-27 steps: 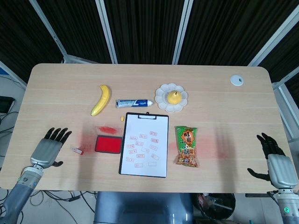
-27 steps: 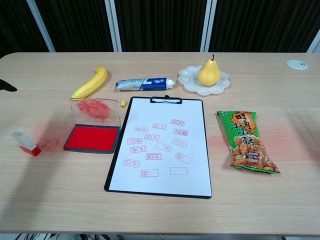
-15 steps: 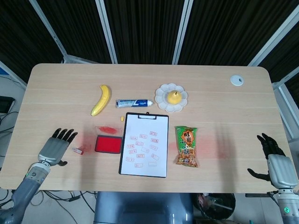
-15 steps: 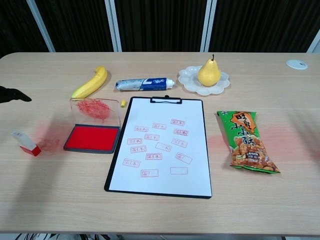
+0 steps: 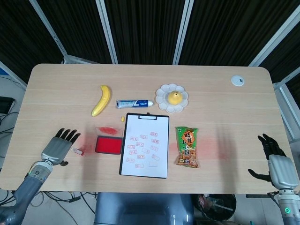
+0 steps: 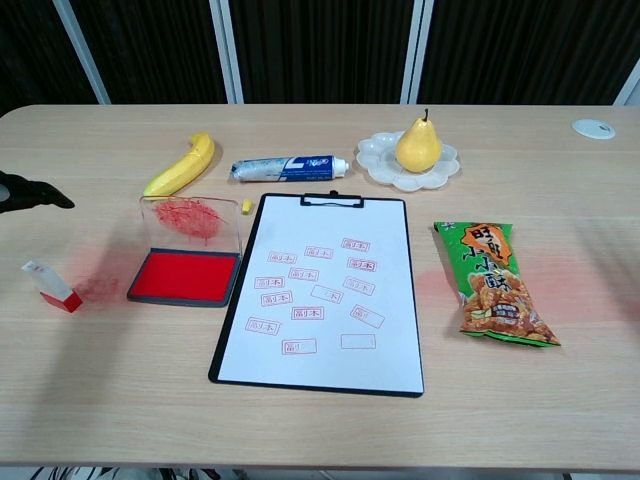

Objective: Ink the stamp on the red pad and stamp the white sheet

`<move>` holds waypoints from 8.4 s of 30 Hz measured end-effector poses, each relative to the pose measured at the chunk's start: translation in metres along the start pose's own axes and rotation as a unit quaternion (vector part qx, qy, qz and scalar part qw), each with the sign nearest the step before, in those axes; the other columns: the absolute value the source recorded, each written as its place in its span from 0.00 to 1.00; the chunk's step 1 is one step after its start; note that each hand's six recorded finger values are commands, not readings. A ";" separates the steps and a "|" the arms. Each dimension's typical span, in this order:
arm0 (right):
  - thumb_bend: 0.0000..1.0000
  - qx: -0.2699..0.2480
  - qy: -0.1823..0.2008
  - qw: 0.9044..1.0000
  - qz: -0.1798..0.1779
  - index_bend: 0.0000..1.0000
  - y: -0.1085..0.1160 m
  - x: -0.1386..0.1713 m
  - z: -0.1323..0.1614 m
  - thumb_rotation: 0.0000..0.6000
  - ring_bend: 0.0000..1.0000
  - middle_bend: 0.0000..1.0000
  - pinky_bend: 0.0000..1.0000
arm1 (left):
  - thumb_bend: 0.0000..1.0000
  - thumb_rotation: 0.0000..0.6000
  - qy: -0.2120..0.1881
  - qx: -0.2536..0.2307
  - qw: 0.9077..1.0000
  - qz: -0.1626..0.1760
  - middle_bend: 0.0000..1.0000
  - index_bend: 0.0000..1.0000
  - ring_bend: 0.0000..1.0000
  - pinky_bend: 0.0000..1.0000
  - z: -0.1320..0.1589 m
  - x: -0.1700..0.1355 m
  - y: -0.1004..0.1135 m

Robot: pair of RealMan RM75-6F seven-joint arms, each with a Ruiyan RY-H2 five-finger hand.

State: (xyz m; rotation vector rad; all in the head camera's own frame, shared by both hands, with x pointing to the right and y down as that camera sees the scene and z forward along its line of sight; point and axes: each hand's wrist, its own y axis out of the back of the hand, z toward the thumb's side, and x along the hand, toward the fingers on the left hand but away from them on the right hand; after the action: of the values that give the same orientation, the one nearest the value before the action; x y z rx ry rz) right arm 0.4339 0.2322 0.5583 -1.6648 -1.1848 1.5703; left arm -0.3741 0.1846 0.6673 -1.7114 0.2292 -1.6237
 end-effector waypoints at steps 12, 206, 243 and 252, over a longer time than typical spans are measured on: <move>0.02 0.000 -0.005 1.000 0.000 0.05 0.000 -0.001 -0.001 1.00 0.00 0.00 0.22 | 0.07 1.00 -0.002 0.010 1.000 0.002 0.01 0.00 0.02 0.17 -0.002 0.004 0.003; 0.03 -0.048 -0.024 0.998 0.022 0.06 -0.003 -0.004 0.000 1.00 0.00 0.00 0.22 | 0.63 1.00 -0.061 0.056 0.996 0.018 0.85 0.79 0.88 1.00 0.116 0.082 0.063; 0.03 -0.061 -0.030 0.997 0.030 0.06 -0.004 -0.005 -0.001 1.00 0.00 0.00 0.22 | 0.63 1.00 -0.064 0.072 0.995 -0.019 0.85 0.79 0.88 1.00 0.131 0.093 0.050; 0.03 -0.064 -0.030 0.997 0.031 0.06 -0.004 -0.005 -0.001 1.00 0.00 0.00 0.22 | 0.63 1.00 -0.064 0.065 0.996 -0.016 0.85 0.80 0.88 1.00 0.131 0.092 0.054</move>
State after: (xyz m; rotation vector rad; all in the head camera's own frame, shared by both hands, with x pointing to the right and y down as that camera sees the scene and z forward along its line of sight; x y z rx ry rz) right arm 0.4342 0.2299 0.5644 -1.7604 -1.3002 1.6226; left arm -0.2181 0.1432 0.7174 -1.7181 0.0325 -1.5102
